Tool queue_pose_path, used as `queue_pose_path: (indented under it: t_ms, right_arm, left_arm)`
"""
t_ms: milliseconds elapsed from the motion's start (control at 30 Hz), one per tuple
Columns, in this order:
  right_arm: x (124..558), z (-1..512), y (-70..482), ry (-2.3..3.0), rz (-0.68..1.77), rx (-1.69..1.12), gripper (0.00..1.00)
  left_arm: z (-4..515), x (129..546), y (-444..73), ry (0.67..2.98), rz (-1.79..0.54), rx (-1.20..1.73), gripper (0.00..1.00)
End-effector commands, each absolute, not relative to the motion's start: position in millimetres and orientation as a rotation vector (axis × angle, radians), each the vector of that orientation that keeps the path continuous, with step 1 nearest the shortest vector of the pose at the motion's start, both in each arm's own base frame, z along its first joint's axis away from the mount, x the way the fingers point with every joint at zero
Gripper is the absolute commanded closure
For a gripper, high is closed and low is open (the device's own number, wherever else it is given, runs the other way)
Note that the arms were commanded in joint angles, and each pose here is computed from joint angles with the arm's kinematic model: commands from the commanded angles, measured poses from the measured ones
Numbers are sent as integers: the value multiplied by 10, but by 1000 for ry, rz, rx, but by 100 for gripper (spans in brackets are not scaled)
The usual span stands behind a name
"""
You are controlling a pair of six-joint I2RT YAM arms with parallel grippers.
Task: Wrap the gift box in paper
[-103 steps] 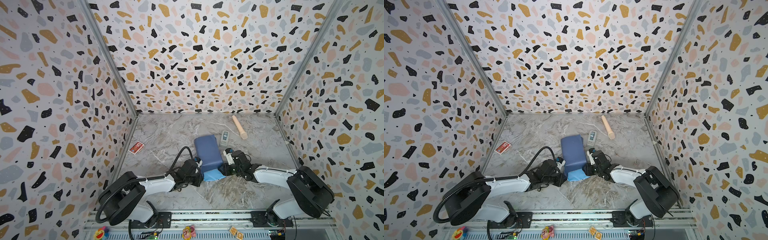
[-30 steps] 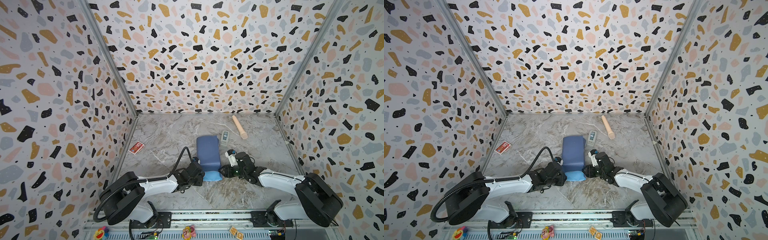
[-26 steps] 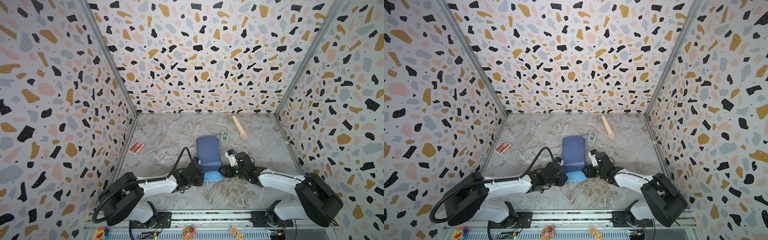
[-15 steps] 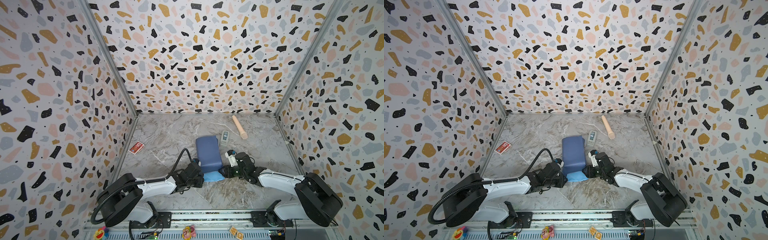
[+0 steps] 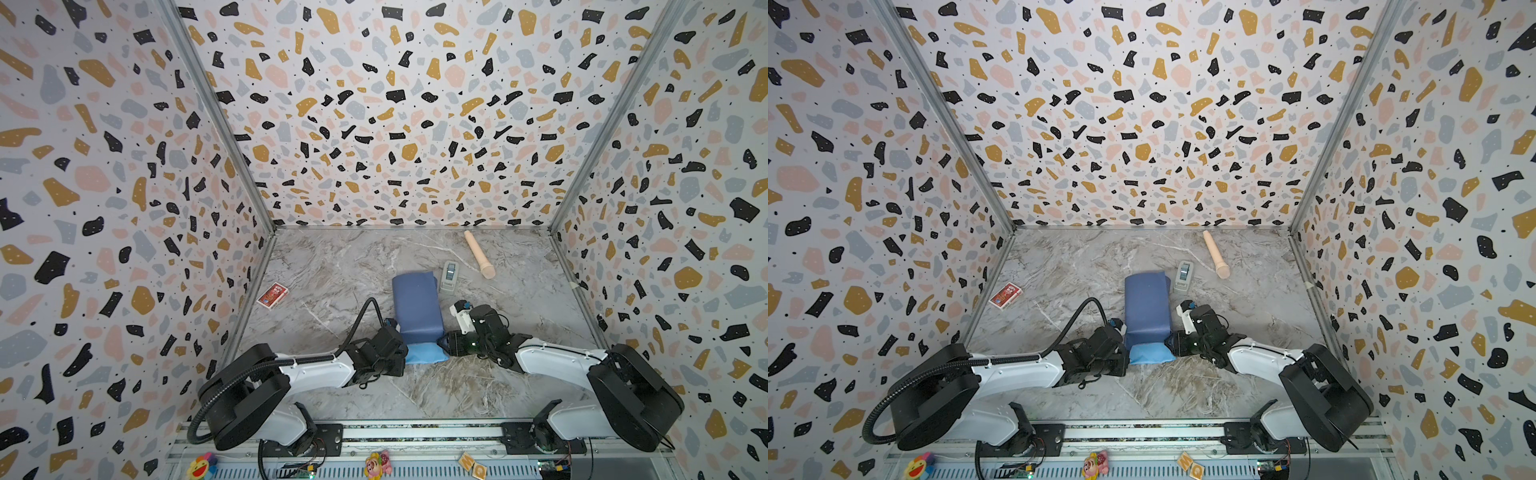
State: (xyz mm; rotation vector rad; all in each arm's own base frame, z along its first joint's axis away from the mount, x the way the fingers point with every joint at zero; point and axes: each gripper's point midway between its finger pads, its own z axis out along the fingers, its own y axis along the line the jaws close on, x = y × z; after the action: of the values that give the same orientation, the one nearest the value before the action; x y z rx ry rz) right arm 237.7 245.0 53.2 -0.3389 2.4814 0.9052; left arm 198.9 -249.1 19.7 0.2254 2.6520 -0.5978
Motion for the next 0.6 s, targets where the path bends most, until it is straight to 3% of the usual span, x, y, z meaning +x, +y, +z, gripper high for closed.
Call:
queue_pose_path:
  t_ms: [0,267,567]
  right_arm:
    - [2371,548,2452,2477,914,-342,54]
    - [2356,572,2444,2471,916,-345,54]
    - [2334,568,2396,2474,892,-350,53]
  left_arm:
    - [209,2055,-2405,2647,-522,157,95]
    - [112,2108,-2436,2662,-507,94,94]
    - [205,1996,-2423,2657,-561,169,71]
